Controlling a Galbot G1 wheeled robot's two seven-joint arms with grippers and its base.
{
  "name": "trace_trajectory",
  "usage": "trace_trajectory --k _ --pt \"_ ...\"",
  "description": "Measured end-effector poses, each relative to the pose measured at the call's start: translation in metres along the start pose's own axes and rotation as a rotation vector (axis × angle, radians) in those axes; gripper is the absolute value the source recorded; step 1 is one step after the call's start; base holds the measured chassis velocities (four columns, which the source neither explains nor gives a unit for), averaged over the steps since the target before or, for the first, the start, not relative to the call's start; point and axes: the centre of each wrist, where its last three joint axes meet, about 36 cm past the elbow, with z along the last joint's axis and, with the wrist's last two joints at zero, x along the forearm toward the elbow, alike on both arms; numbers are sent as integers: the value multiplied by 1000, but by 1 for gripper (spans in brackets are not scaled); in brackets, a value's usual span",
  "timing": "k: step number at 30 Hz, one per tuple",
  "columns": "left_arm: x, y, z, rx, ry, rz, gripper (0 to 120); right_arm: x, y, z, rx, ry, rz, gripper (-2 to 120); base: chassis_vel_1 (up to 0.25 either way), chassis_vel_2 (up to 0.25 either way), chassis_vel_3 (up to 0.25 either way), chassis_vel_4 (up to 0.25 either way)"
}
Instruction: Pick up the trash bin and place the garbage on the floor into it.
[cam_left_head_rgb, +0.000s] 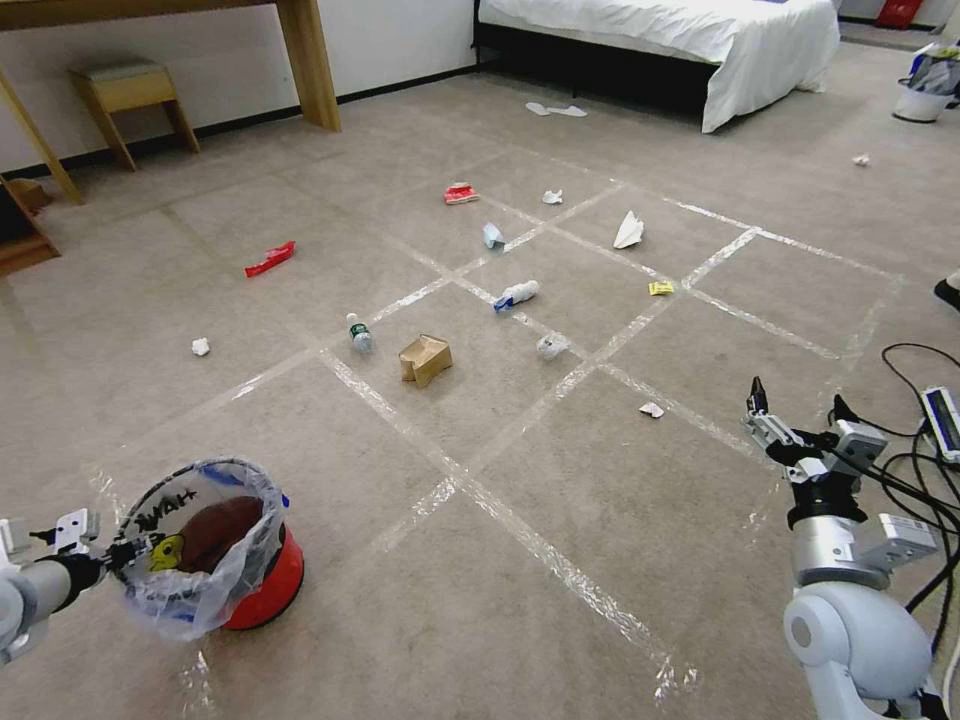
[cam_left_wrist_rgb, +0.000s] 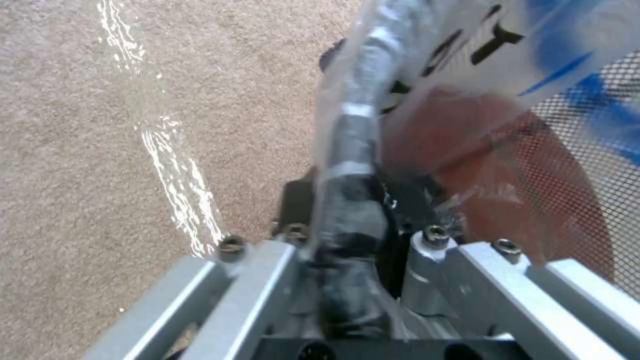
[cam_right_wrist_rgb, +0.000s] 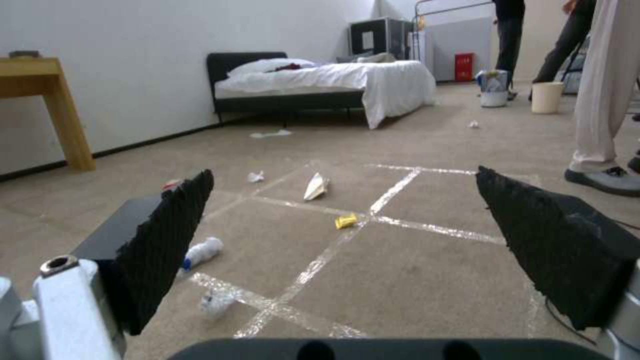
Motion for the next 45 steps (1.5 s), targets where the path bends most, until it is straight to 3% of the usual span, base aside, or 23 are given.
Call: trace_trajectory --k 1,3,15,18,24,31,45 --pt "0 0 0 0 0 0 13 0 0 0 0 0 0 100 0 0 0 0" --pt "1 -1 1 2 -2 6 1 0 -1 1 1 3 6 100 0 0 0 0" --pt "8 -5 2 29 -30 24 0 2 -5 -1 17 -6 11 100 0 0 0 0" --pt "14 -7 0 44 -52 32 0 1 -7 -3 24 -11 11 100 0 0 0 0" --pt "42 -23 -13 116 -157 61 0 0 -10 -6 27 -34 4 100 0 0 0 0" --pt "72 -39 -24 149 -230 67 0 -1 -13 -11 29 -52 -9 100 0 0 0 0" --pt "86 -42 -19 149 -243 51 0 -2 -13 -11 18 -62 -56 100 0 0 0 0"
